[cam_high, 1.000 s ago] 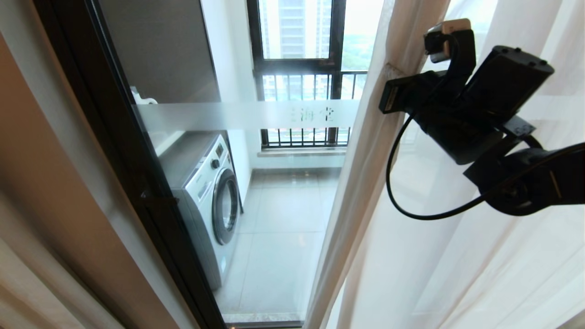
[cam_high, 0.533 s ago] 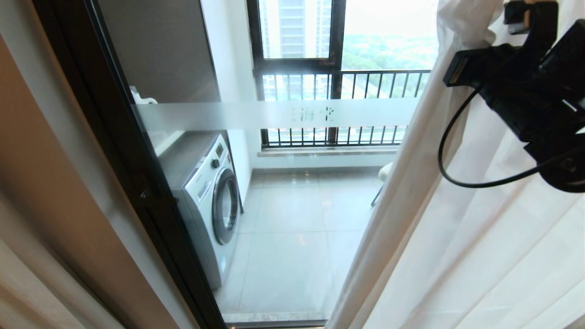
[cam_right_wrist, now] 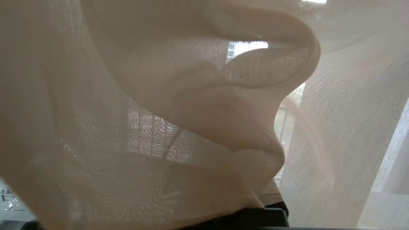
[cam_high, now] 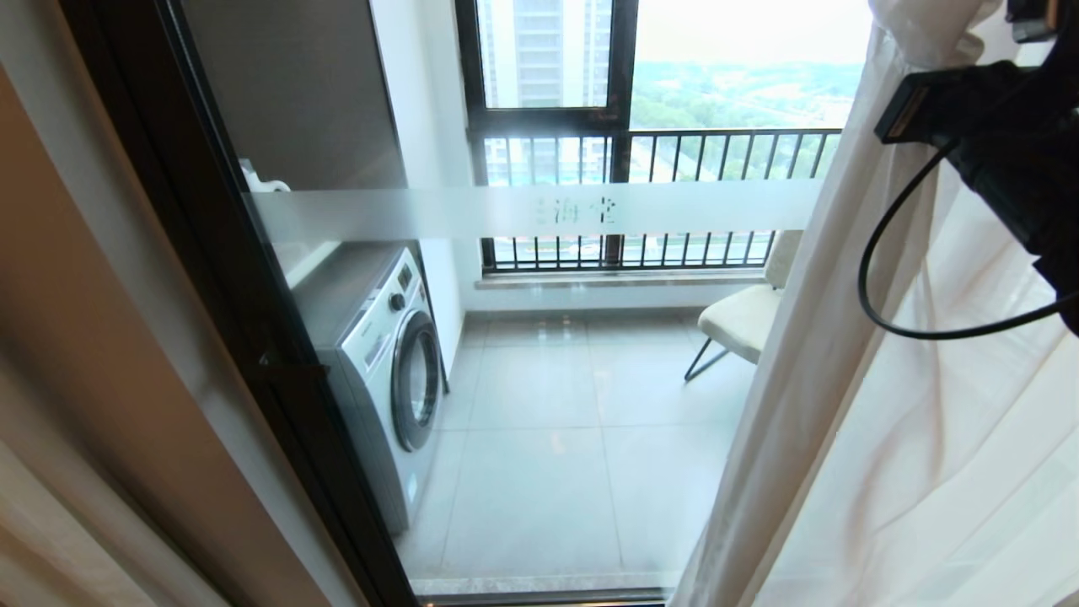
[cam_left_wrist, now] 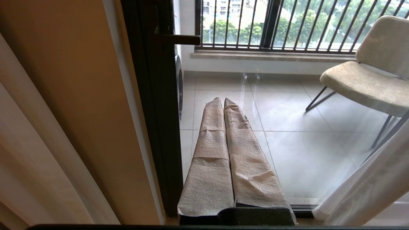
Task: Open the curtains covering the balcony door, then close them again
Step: Close the inner curtains on both sides
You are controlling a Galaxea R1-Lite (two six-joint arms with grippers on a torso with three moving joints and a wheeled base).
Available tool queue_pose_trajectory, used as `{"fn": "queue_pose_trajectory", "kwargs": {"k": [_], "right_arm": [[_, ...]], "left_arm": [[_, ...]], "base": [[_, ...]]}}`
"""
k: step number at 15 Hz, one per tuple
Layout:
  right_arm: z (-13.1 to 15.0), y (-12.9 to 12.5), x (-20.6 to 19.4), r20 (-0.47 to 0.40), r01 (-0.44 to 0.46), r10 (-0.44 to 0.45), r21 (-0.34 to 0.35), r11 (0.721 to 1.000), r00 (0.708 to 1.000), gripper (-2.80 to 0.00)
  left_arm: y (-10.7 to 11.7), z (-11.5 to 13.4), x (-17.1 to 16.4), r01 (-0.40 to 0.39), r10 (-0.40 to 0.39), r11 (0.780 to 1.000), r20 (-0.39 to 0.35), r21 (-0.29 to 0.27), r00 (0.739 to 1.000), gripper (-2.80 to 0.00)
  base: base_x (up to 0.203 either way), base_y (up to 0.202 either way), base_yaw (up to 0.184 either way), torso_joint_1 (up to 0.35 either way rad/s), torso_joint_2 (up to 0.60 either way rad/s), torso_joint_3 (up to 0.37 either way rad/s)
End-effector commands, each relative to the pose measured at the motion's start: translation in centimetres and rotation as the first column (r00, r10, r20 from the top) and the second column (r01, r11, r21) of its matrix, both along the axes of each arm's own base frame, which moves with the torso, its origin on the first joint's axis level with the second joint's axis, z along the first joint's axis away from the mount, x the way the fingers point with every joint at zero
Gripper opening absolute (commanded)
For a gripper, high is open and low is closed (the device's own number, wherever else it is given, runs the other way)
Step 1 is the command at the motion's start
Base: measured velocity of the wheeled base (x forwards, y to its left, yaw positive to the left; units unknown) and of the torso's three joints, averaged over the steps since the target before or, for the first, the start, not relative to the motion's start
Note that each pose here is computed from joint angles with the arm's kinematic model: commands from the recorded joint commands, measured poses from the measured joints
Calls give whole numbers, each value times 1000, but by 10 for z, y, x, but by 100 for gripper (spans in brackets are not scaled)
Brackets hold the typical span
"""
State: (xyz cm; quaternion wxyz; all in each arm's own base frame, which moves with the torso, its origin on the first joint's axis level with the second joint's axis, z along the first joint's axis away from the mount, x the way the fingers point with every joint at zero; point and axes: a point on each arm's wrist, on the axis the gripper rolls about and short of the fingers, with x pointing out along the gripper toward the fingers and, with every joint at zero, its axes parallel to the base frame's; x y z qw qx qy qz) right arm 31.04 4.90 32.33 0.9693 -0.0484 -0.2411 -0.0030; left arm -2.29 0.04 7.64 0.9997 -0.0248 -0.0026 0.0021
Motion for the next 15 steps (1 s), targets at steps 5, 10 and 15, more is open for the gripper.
{"fn": "queue_pose_trajectory", "kwargs": {"k": [5, 10, 15], "right_arm": [[1, -3, -11, 6, 7, -7, 0, 1000, 1000, 0], [-4, -6, -24, -13, 9, -9, -4, 1000, 1000, 0], [-6, -13, -68, -32, 10, -11, -8, 1000, 999, 0]], "left_arm": [[0, 0, 0, 0, 0, 1000, 0, -1, 1000, -280], [0, 0, 0, 0, 0, 1000, 1, -1, 1000, -280], [0, 0, 0, 0, 0, 1000, 1, -1, 1000, -280]], "base": [[0, 0, 0, 0, 0, 0], [0, 0, 0, 0, 0, 0], [0, 0, 0, 0, 0, 0]]}}
